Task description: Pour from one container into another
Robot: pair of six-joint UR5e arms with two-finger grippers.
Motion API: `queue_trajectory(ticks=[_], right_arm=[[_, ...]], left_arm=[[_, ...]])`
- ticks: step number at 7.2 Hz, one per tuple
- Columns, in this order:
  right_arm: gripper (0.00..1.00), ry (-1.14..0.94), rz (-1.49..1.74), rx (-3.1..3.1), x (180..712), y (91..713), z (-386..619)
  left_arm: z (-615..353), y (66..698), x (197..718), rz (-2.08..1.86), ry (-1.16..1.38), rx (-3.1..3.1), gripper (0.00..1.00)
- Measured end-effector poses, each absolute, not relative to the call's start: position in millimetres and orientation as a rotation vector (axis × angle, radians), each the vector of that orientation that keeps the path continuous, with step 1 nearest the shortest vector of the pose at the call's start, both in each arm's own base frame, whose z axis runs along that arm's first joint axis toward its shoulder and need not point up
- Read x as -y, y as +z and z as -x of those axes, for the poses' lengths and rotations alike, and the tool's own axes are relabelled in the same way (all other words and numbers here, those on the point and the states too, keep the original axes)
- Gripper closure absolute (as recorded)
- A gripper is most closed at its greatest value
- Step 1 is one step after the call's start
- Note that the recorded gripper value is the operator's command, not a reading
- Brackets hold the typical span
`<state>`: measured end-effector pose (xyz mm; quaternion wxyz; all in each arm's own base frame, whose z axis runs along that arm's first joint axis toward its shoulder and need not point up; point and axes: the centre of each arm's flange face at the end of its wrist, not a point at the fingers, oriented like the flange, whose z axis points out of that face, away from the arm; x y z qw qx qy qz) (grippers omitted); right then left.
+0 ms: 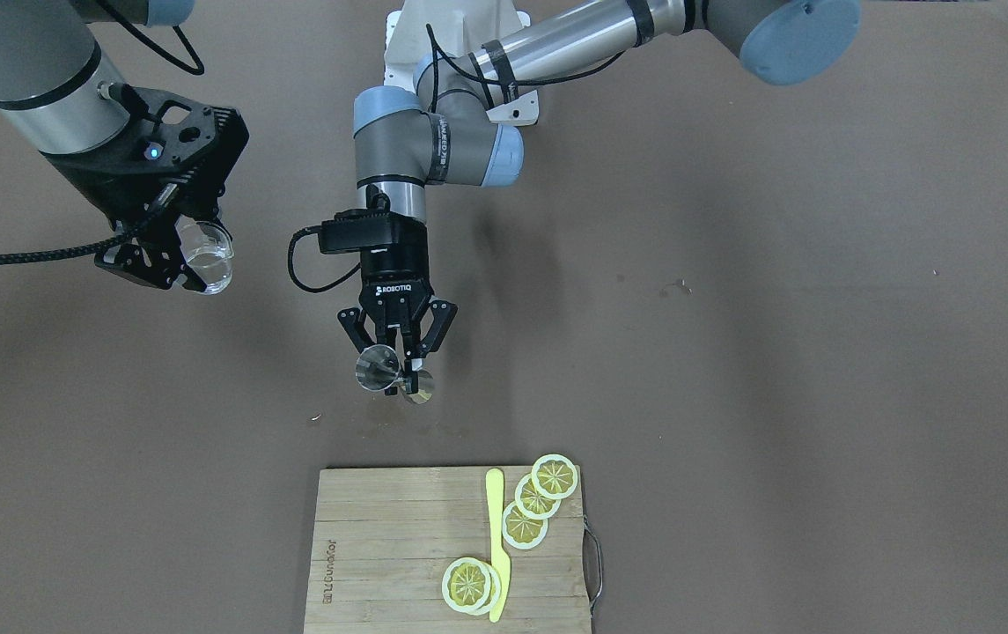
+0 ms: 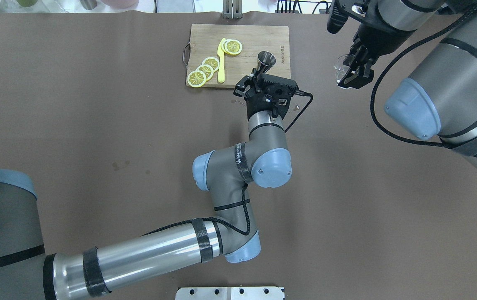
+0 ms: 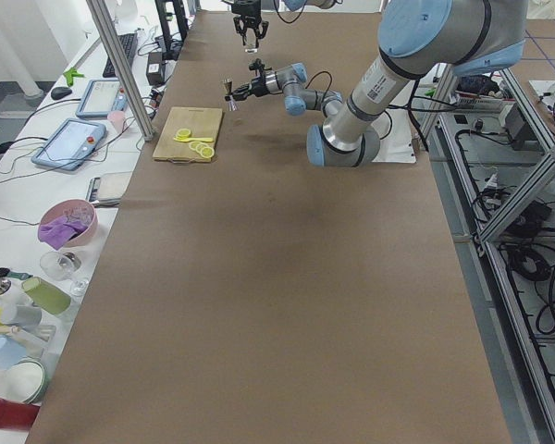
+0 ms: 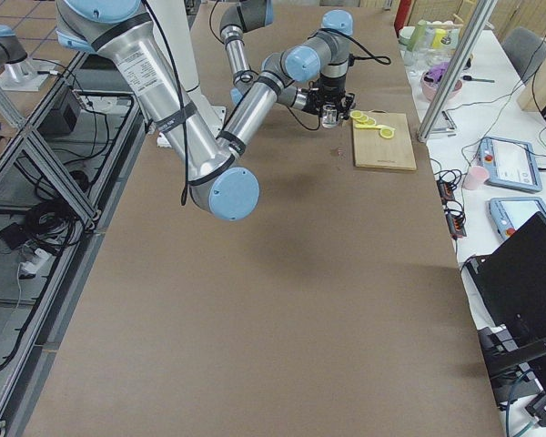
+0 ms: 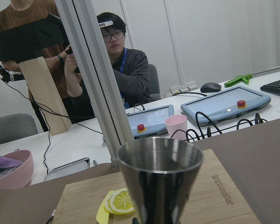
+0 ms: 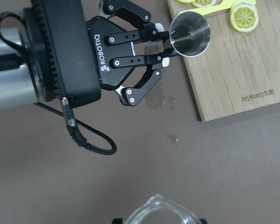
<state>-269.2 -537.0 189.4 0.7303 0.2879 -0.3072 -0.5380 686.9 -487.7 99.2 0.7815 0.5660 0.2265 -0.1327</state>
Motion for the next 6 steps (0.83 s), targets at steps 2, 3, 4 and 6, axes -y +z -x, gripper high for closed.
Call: queue_trajectory(ticks=[2, 3, 4, 6], right_arm=[[1.00, -1.203, -0.638, 0.642, 544.0, 190.9, 265.9], [1.00, -1.200, -0.638, 0.626, 551.7, 187.4, 267.6], [1.00, -1.197, -0.635, 0.618, 562.0, 181.7, 272.1], [1.00, -1.196, -0.614, 0.612, 590.5, 167.9, 286.0]], left_arm=[[-688.0, 98.1, 487.8, -1.222, -0.286, -0.489, 1.00], [-687.9, 97.8, 487.8, -1.222, -0.286, -0.489, 1.00], [-688.0, 97.7, 487.7, -1.221, -0.285, -0.490, 1.00], [-688.1, 97.3, 487.5, -1.219, -0.284, -0.493, 1.00]])
